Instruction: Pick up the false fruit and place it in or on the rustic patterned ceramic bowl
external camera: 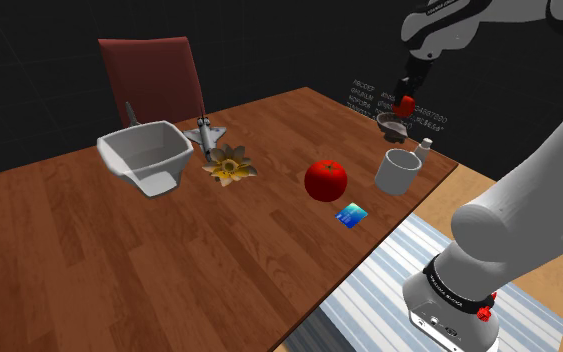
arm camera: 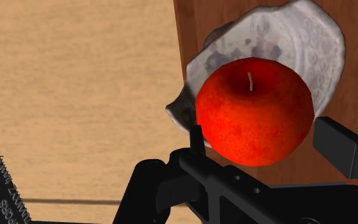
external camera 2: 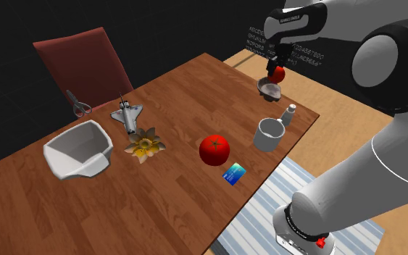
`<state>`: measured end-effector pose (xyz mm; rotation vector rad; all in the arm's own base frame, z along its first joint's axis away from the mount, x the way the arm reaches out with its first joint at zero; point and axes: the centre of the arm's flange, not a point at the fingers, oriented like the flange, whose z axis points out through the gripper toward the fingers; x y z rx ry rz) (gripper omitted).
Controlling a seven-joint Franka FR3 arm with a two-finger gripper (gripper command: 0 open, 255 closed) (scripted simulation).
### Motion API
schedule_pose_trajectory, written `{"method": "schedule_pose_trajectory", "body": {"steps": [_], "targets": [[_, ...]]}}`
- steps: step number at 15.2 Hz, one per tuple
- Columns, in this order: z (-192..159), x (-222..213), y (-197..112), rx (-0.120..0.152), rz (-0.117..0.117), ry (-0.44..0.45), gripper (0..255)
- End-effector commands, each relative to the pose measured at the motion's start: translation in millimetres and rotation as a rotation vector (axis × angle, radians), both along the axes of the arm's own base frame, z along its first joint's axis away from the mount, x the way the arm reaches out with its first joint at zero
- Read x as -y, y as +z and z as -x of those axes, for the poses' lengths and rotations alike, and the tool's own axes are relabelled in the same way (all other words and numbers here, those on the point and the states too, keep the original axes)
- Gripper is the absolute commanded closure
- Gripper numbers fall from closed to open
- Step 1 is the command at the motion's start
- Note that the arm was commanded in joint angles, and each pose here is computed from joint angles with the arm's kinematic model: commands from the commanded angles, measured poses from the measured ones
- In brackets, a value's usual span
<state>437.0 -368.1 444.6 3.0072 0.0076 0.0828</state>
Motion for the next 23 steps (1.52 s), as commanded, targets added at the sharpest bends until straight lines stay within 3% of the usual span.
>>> {"method": "schedule_pose_trajectory", "body": {"steps": [1, 6, 7, 12, 16, 23], "targets": [[0.3, 0.0, -1.6, 0.001, 0.0, 0.0, 255], [0.3, 0.0, -1.6, 0.001, 0.0, 0.0, 255], [0.3, 0.0, -1.6, 0.001, 0.0, 0.0, 0], [0.3, 0.0, -1.6, 0.001, 0.0, 0.0, 0], [3.1, -6.6, 47.9, 0.001, 0.0, 0.0, 0], [3.1, -6.6, 47.9, 0.001, 0.0, 0.0, 0]]}}
